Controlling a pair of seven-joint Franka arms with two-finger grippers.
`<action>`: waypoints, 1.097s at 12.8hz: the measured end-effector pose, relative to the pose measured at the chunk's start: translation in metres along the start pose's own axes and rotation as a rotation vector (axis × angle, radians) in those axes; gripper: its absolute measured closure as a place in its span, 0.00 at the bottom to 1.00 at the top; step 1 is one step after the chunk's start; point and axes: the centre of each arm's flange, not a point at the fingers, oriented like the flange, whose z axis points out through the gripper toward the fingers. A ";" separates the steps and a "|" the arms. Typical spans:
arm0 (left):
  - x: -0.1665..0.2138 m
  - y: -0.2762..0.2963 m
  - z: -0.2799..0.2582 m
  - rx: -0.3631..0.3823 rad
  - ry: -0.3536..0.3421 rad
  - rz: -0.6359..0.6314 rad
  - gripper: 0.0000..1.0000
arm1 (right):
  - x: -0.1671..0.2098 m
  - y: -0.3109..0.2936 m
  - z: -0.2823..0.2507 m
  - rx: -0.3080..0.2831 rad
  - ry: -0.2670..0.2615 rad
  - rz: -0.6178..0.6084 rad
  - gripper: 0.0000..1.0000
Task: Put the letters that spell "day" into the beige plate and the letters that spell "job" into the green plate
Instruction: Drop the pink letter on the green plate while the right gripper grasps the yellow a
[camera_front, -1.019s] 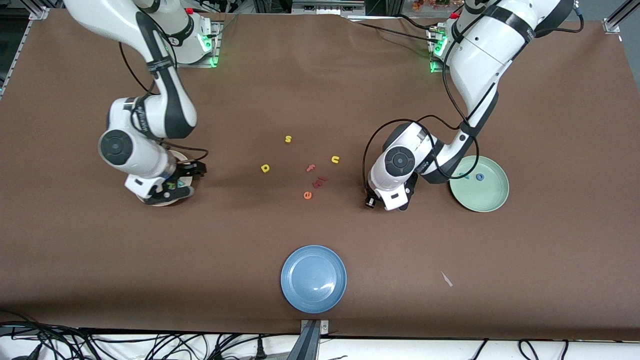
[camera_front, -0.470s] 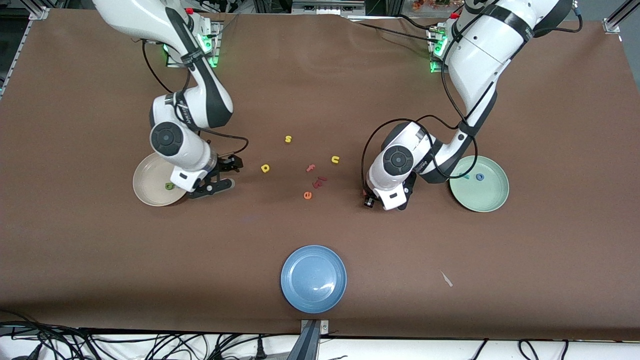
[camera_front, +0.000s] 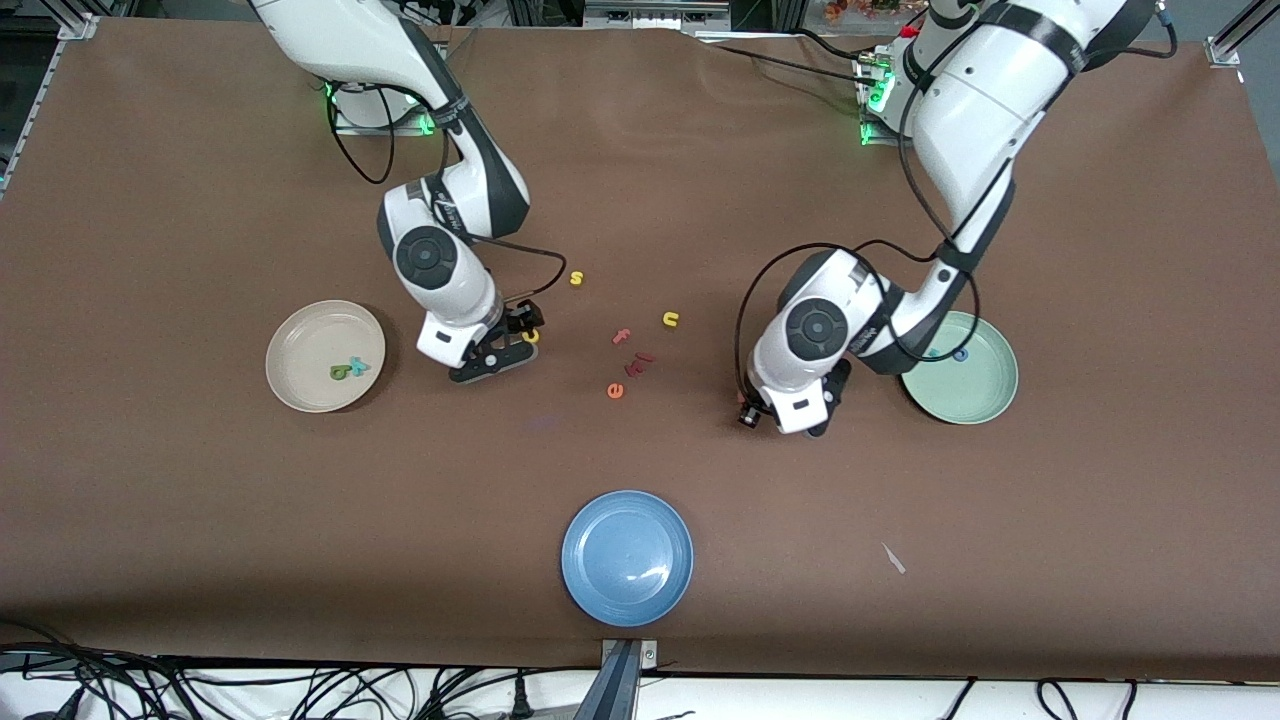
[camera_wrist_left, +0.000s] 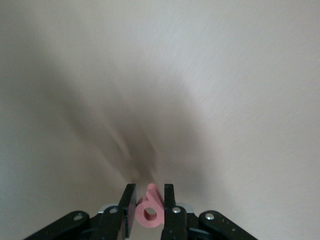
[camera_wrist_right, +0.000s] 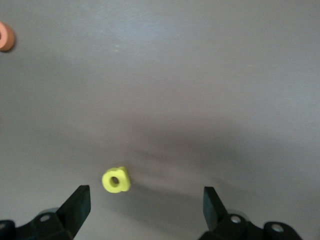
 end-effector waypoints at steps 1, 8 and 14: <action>0.016 -0.001 -0.019 0.014 0.013 0.048 0.76 | -0.001 -0.004 0.005 -0.003 -0.001 -0.006 0.00; 0.213 -0.088 -0.114 0.225 -0.144 0.494 0.76 | -0.005 -0.018 0.032 -0.016 -0.009 -0.032 0.01; 0.282 -0.183 -0.019 0.253 -0.293 0.669 0.76 | -0.007 -0.025 0.039 -0.020 -0.011 -0.044 0.30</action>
